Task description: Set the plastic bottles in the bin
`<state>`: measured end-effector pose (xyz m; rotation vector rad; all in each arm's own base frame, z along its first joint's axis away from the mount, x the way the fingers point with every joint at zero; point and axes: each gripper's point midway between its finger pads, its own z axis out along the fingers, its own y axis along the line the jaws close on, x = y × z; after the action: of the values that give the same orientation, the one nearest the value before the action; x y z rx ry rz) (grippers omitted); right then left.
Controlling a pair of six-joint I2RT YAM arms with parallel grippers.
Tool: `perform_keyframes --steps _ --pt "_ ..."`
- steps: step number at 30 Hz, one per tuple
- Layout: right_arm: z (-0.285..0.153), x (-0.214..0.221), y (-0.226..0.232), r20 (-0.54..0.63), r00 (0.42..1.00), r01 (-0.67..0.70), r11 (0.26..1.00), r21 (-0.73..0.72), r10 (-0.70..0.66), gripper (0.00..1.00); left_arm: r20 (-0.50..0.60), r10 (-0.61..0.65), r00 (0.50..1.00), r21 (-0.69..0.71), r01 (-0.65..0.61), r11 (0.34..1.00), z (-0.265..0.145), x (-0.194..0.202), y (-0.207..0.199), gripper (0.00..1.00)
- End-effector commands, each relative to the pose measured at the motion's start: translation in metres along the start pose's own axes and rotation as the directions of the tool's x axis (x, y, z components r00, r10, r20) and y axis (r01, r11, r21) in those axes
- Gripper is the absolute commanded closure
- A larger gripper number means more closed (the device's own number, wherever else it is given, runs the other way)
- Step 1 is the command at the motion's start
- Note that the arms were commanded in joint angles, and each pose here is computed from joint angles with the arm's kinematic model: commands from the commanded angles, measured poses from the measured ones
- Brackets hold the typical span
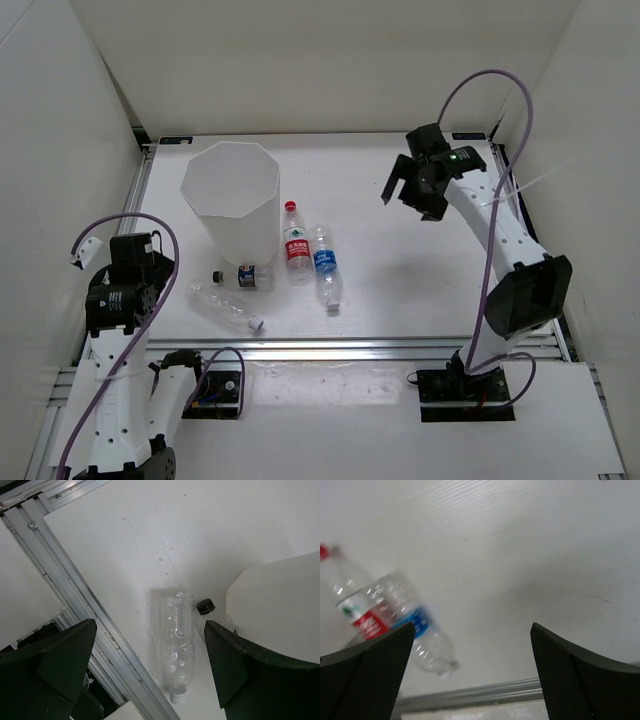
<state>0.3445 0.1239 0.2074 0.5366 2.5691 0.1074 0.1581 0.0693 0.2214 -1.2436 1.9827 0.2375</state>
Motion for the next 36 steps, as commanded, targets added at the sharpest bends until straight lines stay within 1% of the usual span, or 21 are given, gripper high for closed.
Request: perform_keyframes --steps 1,2,3,4,6,7,8,10,12,13,16,20,24,28,29,30,31,33,34,35,36 --pt "0.019 0.022 0.06 -0.151 0.965 0.157 0.933 -0.325 -0.216 0.0 0.003 0.044 0.999 0.078 -0.044 0.996 0.0 -0.002 -0.016 0.0" --pt "0.015 0.027 0.076 -0.198 0.95 0.148 0.903 -0.403 -0.243 0.0 -0.01 0.045 0.999 0.091 -0.044 0.995 -0.001 0.0 -0.019 0.0" --pt "0.029 0.047 0.084 -0.301 0.914 0.119 0.888 -0.443 -0.272 0.0 -0.012 0.06 0.998 0.109 -0.058 0.992 -0.001 0.001 -0.022 0.0" --pt "0.031 0.057 0.098 -0.306 0.899 0.131 0.859 -0.495 -0.313 0.0 -0.021 0.07 0.997 0.119 -0.067 0.991 -0.002 0.002 -0.023 0.0" --pt "0.043 0.081 0.109 -0.337 0.867 0.135 0.824 -0.551 -0.367 0.0 -0.027 0.082 0.996 0.125 -0.078 0.989 0.0 0.003 -0.026 0.0" --pt "0.048 0.09 0.121 -0.309 0.86 0.163 0.794 -0.585 -0.405 0.0 -0.038 0.096 0.995 0.126 -0.091 0.988 0.001 0.005 -0.027 0.0" --pt "0.052 0.094 0.124 -0.304 0.858 0.179 0.796 -0.578 -0.414 0.0 -0.039 0.103 0.994 0.133 -0.097 0.986 0.0 0.006 -0.028 0.0" --pt "0.07 0.109 0.126 -0.341 0.836 0.183 0.804 -0.566 -0.431 0.0 -0.051 0.133 0.99 0.128 -0.126 0.984 0.001 0.009 -0.027 0.0" --pt "0.087 0.124 0.127 -0.407 0.803 0.151 0.81 -0.567 -0.435 0.0 -0.065 0.149 0.987 0.129 -0.139 0.982 0.001 0.01 -0.028 0.0" --pt "0.093 0.128 0.132 -0.4 0.797 0.166 0.801 -0.576 -0.453 0.0 -0.072 0.162 0.984 0.14 -0.151 0.979 0.0 0.012 -0.029 0.0" --pt "0.121 0.144 0.131 -0.444 0.767 0.169 0.814 -0.555 -0.462 0.0 -0.106 0.174 0.979 0.149 -0.158 0.976 0.001 0.021 -0.028 0.0" --pt "0.135 0.165 0.134 -0.493 0.727 0.159 0.816 -0.556 -0.478 0.0 -0.145 0.191 0.971 0.145 -0.17 0.975 0.004 0.032 -0.025 0.0" --pt "0.141 0.185 0.132 -0.535 0.689 0.15 0.818 -0.555 -0.489 0.16 -0.159 0.189 0.969 0.132 -0.169 0.977 0.003 0.035 -0.021 0.0" --pt "0.14 0.184 0.132 -0.528 0.693 0.151 0.815 -0.56 -0.491 0.39 -0.141 0.184 0.973 0.124 -0.167 0.978 0.003 0.032 -0.019 0.0" --pt "0.139 0.181 0.133 -0.518 0.7 0.159 0.814 -0.559 -0.492 0.48 -0.141 0.184 0.973 0.124 -0.167 0.978 0.003 0.032 -0.019 0.0" --pt "0.136 0.176 0.128 -0.53 0.708 0.15 0.832 -0.534 -0.467 0.51 -0.147 0.188 0.971 0.119 -0.171 0.978 0.005 0.034 -0.017 0.0" --pt "0.126 0.166 0.127 -0.492 0.734 0.175 0.83 -0.53 -0.469 0.54 -0.148 0.189 0.971 0.118 -0.172 0.978 0.005 0.036 -0.015 0.0" --pt "0.109 0.145 0.124 -0.462 0.775 0.165 0.844 -0.511 -0.431 0.6 -0.158 0.164 0.974 0.108 -0.148 0.983 0.007 0.039 -0.015 0.0" --pt "0.078 0.121 0.135 -0.377 0.823 0.175 0.82 -0.545 -0.426 0.62 -0.156 0.148 0.977 0.131 -0.128 0.983 0.004 0.039 -0.019 0.0" --pt "0.059 0.105 0.14 -0.325 0.85 0.187 0.814 -0.551 -0.415 0.63 -0.186 0.149 0.971 0.123 -0.127 0.984 0.009 0.048 -0.016 0.0" --pt "0.032 0.076 0.14 -0.223 0.897 0.221 0.823 -0.523 -0.382 0.67 -0.181 0.129 0.975 0.152 -0.102 0.983 0.009 0.049 -0.023 0.0"
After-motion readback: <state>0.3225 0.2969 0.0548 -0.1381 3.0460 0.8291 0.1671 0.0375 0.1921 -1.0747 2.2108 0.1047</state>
